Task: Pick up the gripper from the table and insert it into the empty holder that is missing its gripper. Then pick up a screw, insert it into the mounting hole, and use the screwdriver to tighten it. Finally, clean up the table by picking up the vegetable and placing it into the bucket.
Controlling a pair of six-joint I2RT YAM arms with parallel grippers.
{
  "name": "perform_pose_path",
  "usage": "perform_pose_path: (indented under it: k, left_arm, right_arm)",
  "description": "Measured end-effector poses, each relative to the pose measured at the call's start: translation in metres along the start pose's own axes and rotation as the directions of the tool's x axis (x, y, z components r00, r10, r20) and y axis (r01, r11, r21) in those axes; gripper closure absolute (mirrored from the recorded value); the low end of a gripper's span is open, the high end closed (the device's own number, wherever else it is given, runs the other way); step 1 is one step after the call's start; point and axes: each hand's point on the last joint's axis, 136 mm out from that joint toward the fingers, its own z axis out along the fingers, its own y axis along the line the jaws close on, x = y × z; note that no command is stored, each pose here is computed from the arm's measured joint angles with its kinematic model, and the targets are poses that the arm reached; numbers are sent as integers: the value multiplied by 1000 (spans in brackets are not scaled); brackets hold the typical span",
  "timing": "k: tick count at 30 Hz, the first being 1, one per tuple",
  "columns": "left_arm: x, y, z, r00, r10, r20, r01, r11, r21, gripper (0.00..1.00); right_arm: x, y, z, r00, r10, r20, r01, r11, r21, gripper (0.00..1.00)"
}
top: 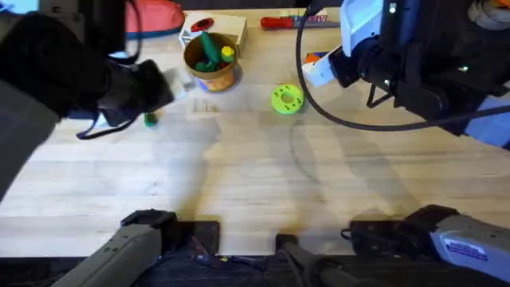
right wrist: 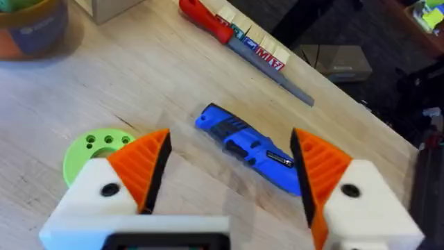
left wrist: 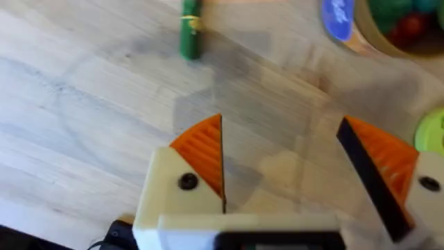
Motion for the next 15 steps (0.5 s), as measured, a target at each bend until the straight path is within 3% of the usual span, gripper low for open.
perform_pose_path:
  k: [3, 6, 7, 15]
  left_arm:
    - [-18, 32, 19, 994, -109, -17, 107, 992, -66, 16]
    - [-29, 51, 40, 988, -147, -51, 142, 986, -91, 15]
    - [-34, 63, 65, 985, -142, -103, 131, 986, -101, 15]
    - [-41, 73, 116, 984, -53, -171, 37, 995, -96, 14]
  right_arm:
    - [0, 0, 0, 1000, 0, -1, 0, 1000, 0, 10]
    - [0, 0, 0, 1000, 0, 0, 0, 1000, 0, 10]
    - [0, 0, 0, 1000, 0, -1, 0, 1000, 0, 10]
    - [0, 0, 0, 1000, 0, 0, 0, 1000, 0, 10]
